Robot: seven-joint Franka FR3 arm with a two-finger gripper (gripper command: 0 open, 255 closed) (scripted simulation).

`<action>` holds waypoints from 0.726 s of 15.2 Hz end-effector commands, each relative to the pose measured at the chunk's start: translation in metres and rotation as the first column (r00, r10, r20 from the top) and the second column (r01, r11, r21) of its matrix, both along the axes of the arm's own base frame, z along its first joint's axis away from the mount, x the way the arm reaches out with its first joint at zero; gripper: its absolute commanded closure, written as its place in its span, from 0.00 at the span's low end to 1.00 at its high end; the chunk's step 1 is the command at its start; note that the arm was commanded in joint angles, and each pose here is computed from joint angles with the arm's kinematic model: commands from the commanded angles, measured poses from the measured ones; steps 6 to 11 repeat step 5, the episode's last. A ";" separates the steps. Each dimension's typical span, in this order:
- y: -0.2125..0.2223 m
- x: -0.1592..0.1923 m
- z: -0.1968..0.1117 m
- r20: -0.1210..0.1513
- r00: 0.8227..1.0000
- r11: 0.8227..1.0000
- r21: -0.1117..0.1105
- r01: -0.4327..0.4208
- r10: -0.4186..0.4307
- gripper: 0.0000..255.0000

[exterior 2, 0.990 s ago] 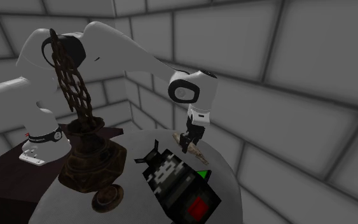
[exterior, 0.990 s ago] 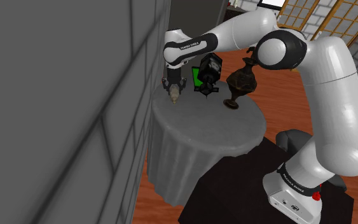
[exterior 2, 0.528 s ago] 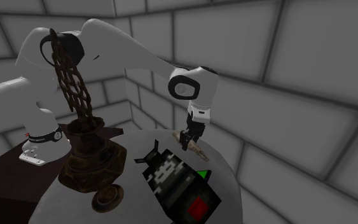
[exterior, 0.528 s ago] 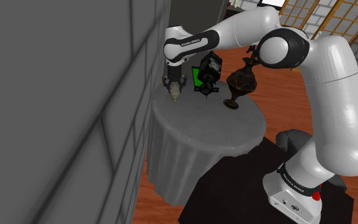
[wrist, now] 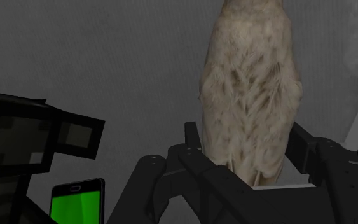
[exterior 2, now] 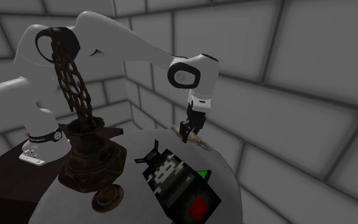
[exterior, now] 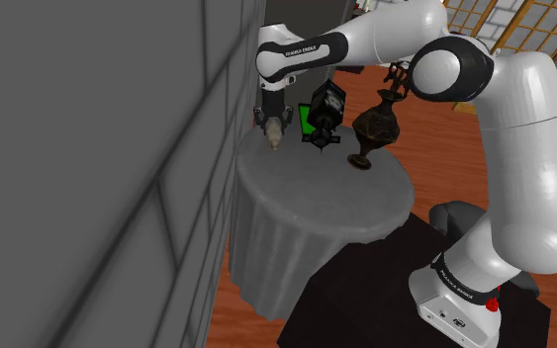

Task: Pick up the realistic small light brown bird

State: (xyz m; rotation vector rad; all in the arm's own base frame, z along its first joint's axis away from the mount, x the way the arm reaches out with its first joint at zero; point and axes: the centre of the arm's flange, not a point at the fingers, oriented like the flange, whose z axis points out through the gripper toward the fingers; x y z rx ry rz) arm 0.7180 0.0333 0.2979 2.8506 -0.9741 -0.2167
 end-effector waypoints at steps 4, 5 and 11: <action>-0.001 0.000 0.023 0.000 1.000 1.000 0.000 0.000 0.000 1.00; -0.001 0.001 0.023 0.000 1.000 1.000 0.000 0.000 0.000 1.00; -0.001 0.001 0.023 0.000 1.000 1.000 0.000 0.000 0.000 1.00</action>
